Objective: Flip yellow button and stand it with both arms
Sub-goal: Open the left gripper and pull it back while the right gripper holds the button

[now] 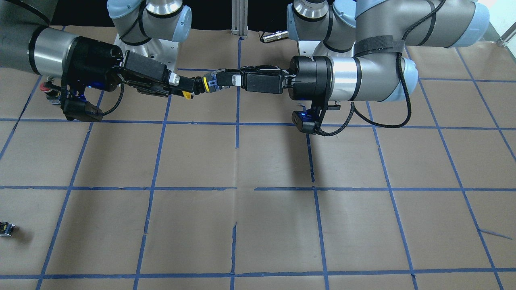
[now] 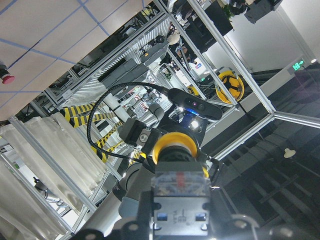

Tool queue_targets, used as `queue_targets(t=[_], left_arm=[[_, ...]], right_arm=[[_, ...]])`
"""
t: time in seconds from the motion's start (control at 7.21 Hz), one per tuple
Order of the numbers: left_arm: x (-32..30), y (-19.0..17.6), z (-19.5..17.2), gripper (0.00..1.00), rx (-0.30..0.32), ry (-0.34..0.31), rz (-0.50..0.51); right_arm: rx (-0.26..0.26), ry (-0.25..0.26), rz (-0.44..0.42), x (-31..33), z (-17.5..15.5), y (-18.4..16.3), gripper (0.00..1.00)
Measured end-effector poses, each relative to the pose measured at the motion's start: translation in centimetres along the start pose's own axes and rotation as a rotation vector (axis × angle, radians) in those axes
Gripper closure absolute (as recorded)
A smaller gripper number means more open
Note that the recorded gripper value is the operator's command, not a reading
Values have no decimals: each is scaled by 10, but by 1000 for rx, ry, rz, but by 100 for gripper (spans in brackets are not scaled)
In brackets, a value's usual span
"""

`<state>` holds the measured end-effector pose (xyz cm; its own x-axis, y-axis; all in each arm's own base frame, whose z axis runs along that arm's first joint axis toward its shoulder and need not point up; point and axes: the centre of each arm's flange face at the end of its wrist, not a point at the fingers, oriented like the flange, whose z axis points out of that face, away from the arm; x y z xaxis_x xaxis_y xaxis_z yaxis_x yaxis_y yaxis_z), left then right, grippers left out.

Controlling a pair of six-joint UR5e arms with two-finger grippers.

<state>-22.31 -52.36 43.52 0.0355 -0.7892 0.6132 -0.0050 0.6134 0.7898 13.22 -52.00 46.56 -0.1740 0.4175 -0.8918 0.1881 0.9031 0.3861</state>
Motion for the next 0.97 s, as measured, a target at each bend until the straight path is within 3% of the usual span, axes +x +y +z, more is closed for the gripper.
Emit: queue_targets(t=[0.14, 0.55, 0.69, 0.83, 0.97], left_arm=[[0, 0, 0, 4, 0, 1, -1], [6, 5, -1, 2, 3, -5, -53], [14, 13, -2, 2, 21, -37, -45], [22, 16, -9, 2, 90, -120, -9], [31, 9, -26, 2, 241, -226, 27]], right_arm=[[2, 0, -4, -1, -1, 1, 71], [13, 6, -34, -13, -5, 12, 71], [25, 36, -45, -14, -10, 16, 71], [50, 90, -55, -12, -20, 18, 71], [88, 165, -64, -10, -36, 19, 71]])
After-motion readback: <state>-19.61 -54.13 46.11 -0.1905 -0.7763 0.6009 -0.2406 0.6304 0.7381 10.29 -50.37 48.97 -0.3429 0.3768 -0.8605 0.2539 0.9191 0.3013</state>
